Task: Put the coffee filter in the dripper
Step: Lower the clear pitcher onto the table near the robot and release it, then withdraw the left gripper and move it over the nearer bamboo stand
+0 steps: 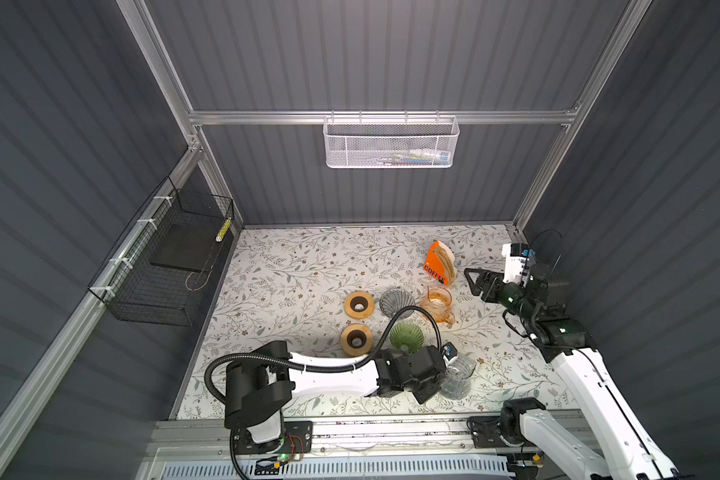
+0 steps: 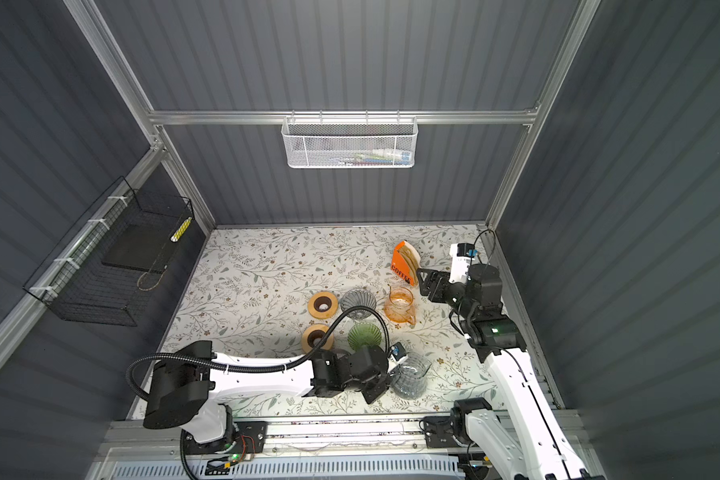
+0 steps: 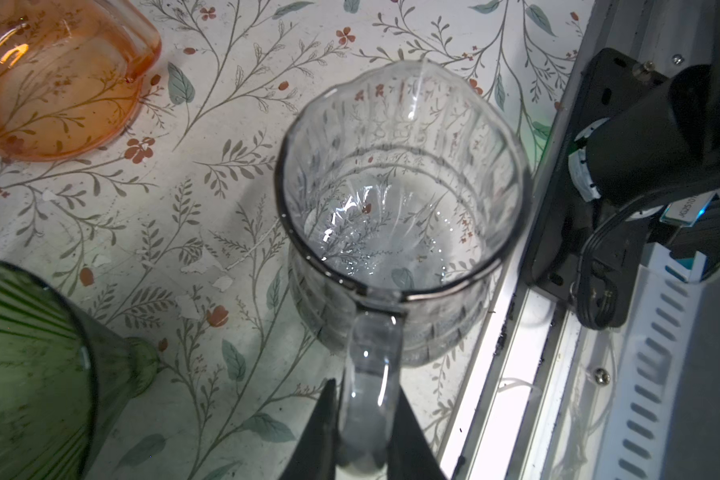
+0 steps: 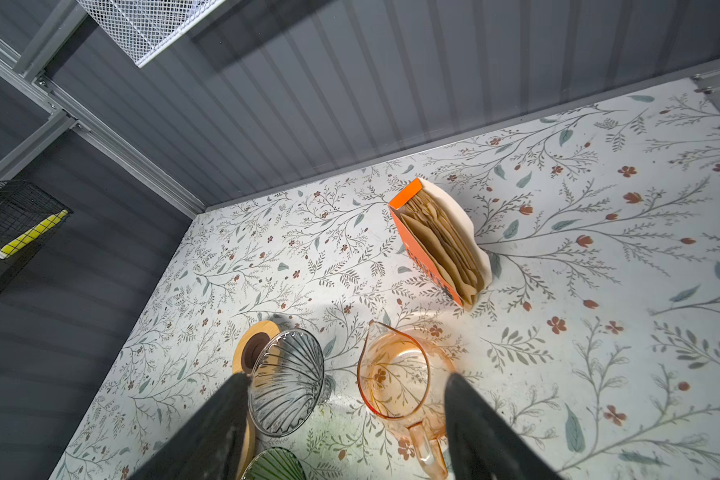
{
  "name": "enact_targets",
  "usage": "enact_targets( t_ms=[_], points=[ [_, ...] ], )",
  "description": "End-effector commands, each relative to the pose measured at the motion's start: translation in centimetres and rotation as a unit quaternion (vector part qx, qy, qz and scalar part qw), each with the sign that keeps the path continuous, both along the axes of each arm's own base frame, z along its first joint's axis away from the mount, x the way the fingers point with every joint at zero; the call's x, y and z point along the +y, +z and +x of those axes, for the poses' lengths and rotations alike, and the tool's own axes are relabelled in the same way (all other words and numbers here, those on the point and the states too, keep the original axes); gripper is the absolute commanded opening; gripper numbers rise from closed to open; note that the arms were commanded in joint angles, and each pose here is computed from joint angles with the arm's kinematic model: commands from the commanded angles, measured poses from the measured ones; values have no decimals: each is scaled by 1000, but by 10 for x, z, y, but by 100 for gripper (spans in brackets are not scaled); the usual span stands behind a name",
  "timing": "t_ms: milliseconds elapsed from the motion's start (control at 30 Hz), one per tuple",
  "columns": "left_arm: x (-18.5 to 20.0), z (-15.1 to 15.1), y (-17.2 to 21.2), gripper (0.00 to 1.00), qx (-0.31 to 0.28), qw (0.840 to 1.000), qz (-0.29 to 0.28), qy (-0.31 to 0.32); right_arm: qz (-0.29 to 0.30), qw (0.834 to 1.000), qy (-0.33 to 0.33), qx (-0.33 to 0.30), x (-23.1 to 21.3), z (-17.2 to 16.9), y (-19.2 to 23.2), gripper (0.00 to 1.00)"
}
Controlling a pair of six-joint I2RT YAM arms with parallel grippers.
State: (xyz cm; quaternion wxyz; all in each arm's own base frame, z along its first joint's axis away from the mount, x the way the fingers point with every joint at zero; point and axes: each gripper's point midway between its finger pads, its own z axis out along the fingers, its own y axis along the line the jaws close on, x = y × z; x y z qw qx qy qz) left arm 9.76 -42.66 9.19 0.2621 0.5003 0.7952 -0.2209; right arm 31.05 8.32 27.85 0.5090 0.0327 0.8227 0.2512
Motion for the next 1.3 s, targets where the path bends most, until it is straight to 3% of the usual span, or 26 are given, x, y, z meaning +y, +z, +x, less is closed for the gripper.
enact_targets(
  t_ms=[0,733,933,1267],
  points=[
    [-6,3,5,27,-13,1000,-6,0,4,1000,4,-1,1,-1,-2,75],
    [0,13,16,34,-31,999,-4,29,9,1000,8,-5,3,-1,2,75],
    [8,10,33,39,-24,999,-19,34,9,1000,10,-7,3,-1,6,75],
    [19,16,83,39,-41,996,-52,59,5,1000,7,-4,2,-2,7,75]
  ],
)
